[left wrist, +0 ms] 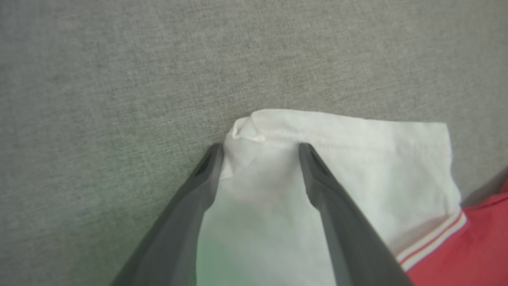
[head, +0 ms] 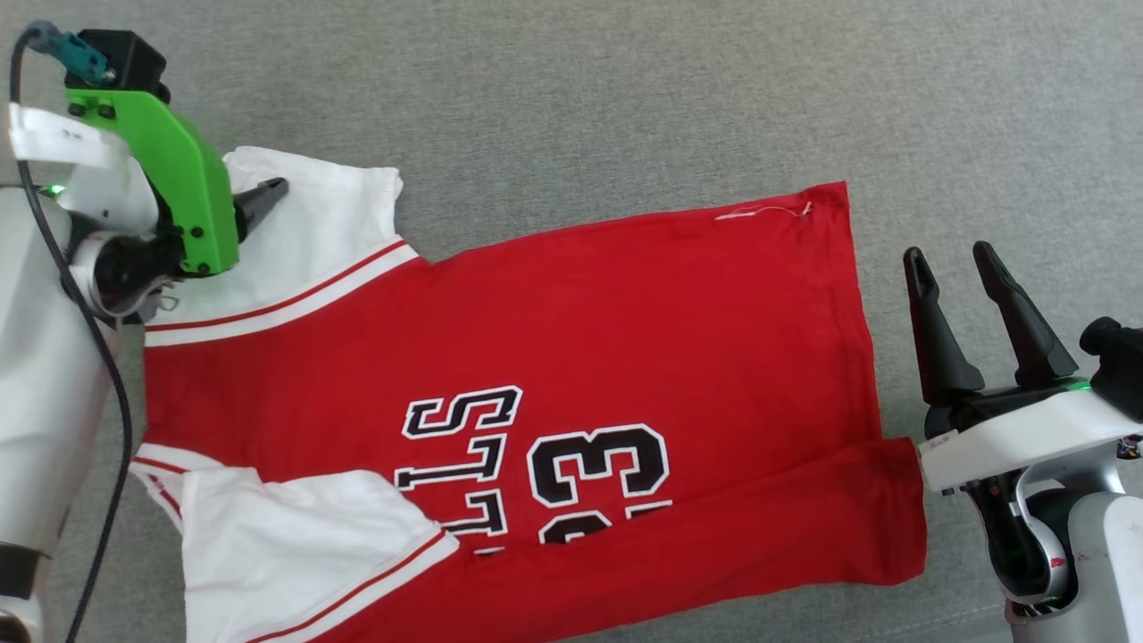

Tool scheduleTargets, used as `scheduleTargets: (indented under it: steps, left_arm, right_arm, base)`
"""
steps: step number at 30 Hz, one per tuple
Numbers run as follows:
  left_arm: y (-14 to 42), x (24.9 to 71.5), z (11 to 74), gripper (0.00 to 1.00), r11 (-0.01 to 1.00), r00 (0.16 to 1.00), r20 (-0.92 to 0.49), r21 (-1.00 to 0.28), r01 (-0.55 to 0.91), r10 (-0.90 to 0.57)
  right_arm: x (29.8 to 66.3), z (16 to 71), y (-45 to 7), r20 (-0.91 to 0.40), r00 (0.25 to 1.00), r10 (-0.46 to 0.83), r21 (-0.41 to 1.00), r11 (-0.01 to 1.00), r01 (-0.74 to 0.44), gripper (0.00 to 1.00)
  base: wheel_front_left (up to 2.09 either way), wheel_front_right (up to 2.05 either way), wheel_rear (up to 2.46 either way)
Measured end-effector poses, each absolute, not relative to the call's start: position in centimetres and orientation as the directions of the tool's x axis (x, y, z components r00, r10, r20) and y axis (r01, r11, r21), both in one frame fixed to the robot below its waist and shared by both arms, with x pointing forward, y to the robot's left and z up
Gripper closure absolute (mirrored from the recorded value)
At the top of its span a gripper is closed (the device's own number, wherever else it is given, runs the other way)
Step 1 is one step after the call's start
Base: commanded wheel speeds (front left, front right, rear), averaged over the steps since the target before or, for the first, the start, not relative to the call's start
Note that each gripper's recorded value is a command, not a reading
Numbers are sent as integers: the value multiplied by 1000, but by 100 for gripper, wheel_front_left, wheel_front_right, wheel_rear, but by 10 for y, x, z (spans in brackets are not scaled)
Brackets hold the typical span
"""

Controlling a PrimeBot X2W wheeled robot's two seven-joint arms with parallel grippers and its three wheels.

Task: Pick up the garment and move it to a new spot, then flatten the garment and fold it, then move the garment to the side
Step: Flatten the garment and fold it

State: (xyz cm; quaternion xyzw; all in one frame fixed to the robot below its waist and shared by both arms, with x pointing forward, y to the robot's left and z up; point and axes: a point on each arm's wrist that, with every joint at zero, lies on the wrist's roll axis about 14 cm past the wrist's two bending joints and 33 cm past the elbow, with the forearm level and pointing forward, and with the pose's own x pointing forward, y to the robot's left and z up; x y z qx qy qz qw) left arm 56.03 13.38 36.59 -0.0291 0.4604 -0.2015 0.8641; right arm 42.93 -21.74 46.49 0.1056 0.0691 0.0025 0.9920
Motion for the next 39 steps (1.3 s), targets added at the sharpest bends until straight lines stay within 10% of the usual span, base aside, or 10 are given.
scheduleTargets:
  steps: [2,3,5,23,39]
  left_arm:
    - [134,558,358,0,914,441,-820,-223,339,-364]
    - [134,558,356,17,912,425,-830,-219,348,-362]
    - [131,559,353,100,907,407,-838,-219,360,-364]
    - [116,552,379,100,893,577,-717,-146,426,-392]
    - [122,533,429,100,901,727,-536,-190,390,-428]
  right_arm:
    - [427,460,-224,-149,989,0,218,975,33,0]
    - [425,458,-226,-153,988,-9,220,975,43,0]
    - [422,452,-232,-174,984,-29,225,972,69,0]
    - [457,424,-252,-402,912,75,253,967,32,0]
    - [477,360,-189,-810,505,298,240,954,-178,0]
  base:
    - [0,0,0]
    - [0,0,0]
    - [0,0,0]
    - [0,0,0]
    - [0,0,0]
